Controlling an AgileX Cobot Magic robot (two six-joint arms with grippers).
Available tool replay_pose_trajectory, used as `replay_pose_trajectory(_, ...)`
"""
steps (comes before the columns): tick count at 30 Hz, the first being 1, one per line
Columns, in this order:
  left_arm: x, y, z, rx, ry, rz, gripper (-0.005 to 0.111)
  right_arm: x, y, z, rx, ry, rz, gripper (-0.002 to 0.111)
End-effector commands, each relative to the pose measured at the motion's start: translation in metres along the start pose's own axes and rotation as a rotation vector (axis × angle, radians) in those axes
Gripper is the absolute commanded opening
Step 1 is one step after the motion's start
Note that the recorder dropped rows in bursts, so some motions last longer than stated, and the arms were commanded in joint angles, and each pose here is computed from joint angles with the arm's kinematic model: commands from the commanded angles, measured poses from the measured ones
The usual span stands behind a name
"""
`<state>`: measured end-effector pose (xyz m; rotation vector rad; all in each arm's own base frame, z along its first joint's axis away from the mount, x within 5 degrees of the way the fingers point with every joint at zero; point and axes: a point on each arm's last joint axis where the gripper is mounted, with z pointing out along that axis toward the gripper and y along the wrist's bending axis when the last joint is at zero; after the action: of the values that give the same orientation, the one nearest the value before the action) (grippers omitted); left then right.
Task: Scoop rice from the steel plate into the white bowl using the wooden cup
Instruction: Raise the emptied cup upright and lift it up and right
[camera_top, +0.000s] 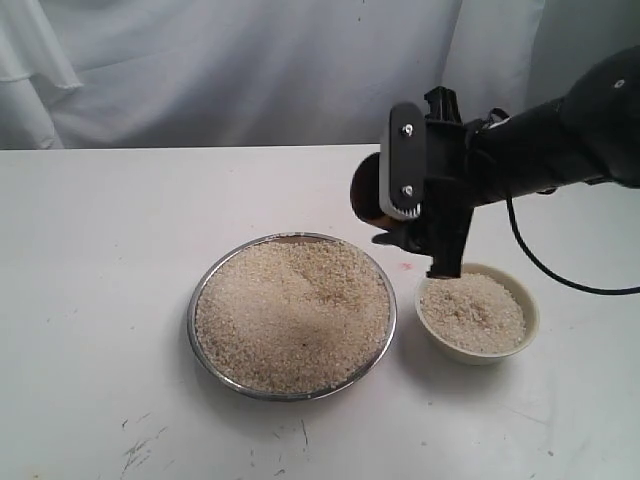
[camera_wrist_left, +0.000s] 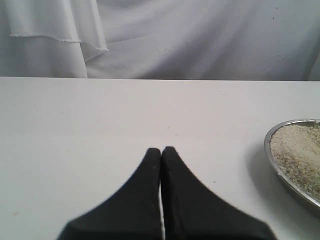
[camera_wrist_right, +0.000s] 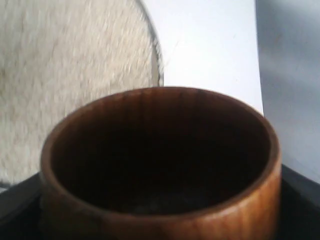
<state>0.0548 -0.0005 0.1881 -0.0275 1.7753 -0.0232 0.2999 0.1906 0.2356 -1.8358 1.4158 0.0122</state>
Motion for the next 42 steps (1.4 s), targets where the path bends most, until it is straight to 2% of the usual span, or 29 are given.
replay_pose_trajectory(1,0.001,0.0,0.0,0.002,-0.007,-0.004,0.0,-0.013,-0.012,-0.005,0.07,-0.167,0.268,0.0)
replay_pose_trajectory(4,0.001,0.0,0.0,0.002,-0.007,-0.004,0.0,-0.017,-0.017,-0.007,0.101,-0.221,0.389,0.0)
replay_pose_trajectory(10,0.001,0.0,0.0,0.002,-0.007,-0.004,0.0,-0.026,-0.017,-0.009,0.065,-0.328,0.483,0.0)
replay_pose_trajectory(13,0.001,0.0,0.0,0.002,-0.007,-0.004,0.0,-0.036,-0.023,-0.014,0.066,-0.468,0.649,0.0)
replay_pose_trajectory(19,0.001,0.0,0.0,0.002,-0.007,-0.004,0.0,-0.033,-0.029,-0.016,0.095,-0.473,0.678,0.0)
replay_pose_trajectory(31,0.001,0.0,0.0,0.002,-0.007,-0.004,0.0,0.024,-0.05,-0.031,0.21,-0.411,0.772,0.0)
replay_pose_trajectory(37,0.001,0.0,0.0,0.002,-0.007,-0.004,0.0,0.062,-0.047,-0.016,0.159,-0.416,0.87,0.0)
replay_pose_trajectory(42,0.001,0.0,0.0,0.002,-0.007,-0.004,0.0,0.071,-0.043,-0.008,0.119,-0.443,0.868,0.0)
